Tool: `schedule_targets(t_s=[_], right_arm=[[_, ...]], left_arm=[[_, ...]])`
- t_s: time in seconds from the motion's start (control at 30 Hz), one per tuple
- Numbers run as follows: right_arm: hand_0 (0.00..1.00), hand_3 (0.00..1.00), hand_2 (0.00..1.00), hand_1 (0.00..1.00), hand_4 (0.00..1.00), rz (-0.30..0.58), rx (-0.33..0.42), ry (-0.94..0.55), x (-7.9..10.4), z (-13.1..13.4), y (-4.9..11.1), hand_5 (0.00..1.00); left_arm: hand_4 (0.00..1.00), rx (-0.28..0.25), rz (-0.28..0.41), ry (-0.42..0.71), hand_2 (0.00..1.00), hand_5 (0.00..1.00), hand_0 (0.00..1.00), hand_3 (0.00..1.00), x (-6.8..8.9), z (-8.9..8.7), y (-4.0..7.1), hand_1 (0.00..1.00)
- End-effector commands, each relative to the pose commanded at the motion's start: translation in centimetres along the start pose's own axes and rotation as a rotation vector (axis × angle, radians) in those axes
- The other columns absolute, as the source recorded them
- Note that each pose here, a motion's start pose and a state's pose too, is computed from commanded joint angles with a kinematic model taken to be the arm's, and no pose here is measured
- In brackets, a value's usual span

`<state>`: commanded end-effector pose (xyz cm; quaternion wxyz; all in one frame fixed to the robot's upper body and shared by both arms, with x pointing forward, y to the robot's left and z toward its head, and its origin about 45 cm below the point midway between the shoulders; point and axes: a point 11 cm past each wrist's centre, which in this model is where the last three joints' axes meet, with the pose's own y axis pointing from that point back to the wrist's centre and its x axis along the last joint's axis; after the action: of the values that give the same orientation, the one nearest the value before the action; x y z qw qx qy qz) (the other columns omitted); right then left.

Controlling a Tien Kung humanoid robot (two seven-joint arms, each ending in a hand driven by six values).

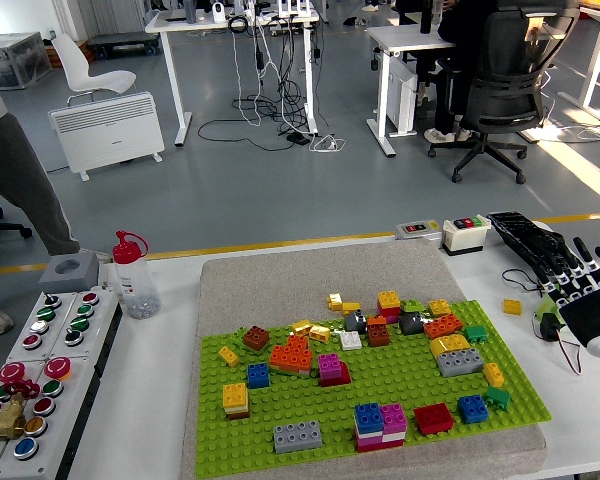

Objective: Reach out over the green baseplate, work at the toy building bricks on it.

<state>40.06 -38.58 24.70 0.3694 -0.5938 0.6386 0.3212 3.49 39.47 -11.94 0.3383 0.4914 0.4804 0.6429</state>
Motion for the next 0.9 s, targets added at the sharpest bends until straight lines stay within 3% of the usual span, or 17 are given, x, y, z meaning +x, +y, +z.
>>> schedule_targets(t_s=[0.57,0.6,0.9], right_arm=[[0.842,0.806,0.819,0.794,0.539,-0.011,-0.002,-0.016,0.4,0.4,0.6,0.401],[0.844,0.789,0.809,0.792,0.540,-0.010,-0.004,-0.018,0.4,0.5,0.6,0.447],[0.847,0.788,0.804,0.795,0.548,0.000,-0.006,-0.029,0.7,0.5,1.0,0.462]], left_arm=[[0.470,0.006,0.002,0.007,0.770,0.998,0.724,0.670,0.0,-0.5,-0.1,0.762],[0.470,0.007,0.001,0.006,0.770,0.998,0.724,0.672,0.0,-0.6,-0.1,0.762],[0.470,0.014,-0.001,0.001,0.773,0.998,0.724,0.672,-0.1,-1.1,-0.1,0.762]])
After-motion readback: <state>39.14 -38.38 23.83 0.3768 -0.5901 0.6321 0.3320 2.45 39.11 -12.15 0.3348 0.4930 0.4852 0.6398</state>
